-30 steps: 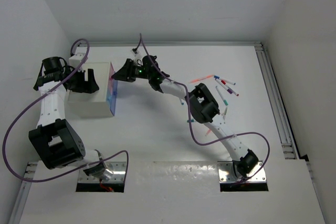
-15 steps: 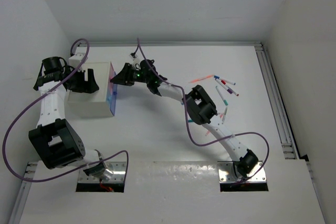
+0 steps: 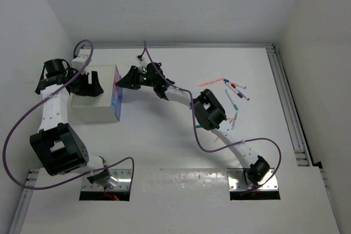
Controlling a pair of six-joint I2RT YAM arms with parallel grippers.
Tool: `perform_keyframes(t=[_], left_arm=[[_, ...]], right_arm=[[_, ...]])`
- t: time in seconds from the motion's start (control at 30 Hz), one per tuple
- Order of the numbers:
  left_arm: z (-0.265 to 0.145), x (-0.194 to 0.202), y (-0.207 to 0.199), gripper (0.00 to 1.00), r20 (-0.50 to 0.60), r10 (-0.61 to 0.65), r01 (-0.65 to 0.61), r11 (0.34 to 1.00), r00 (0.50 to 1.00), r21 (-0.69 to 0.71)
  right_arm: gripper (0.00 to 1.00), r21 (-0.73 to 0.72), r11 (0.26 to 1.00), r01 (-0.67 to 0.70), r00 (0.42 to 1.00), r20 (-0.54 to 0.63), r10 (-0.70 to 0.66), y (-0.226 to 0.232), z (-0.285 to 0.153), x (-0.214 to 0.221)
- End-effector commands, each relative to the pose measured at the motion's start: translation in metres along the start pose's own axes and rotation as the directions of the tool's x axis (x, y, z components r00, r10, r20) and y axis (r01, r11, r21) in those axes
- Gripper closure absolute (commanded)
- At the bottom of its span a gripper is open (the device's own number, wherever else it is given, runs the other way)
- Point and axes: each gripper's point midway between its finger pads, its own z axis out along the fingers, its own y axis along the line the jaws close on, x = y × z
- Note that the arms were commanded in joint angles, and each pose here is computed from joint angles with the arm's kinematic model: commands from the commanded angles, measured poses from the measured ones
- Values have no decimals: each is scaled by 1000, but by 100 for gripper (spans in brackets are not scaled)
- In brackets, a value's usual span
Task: Sort the stationery into containers
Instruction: Open the drawer in the storage box.
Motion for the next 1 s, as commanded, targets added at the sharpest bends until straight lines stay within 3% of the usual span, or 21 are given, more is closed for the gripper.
perform_keyframes(t=[0.0,0.97], left_arm=[[14,62,-3,22,-203,-123,129,992,971,15],[15,66,-1,22,-224,-129,134,991,966,6]], right_arm=[[62,-87,993,77,996,59,-72,33,4,-21],[67,-102,987,122,988,104,-112,33,10,-30]])
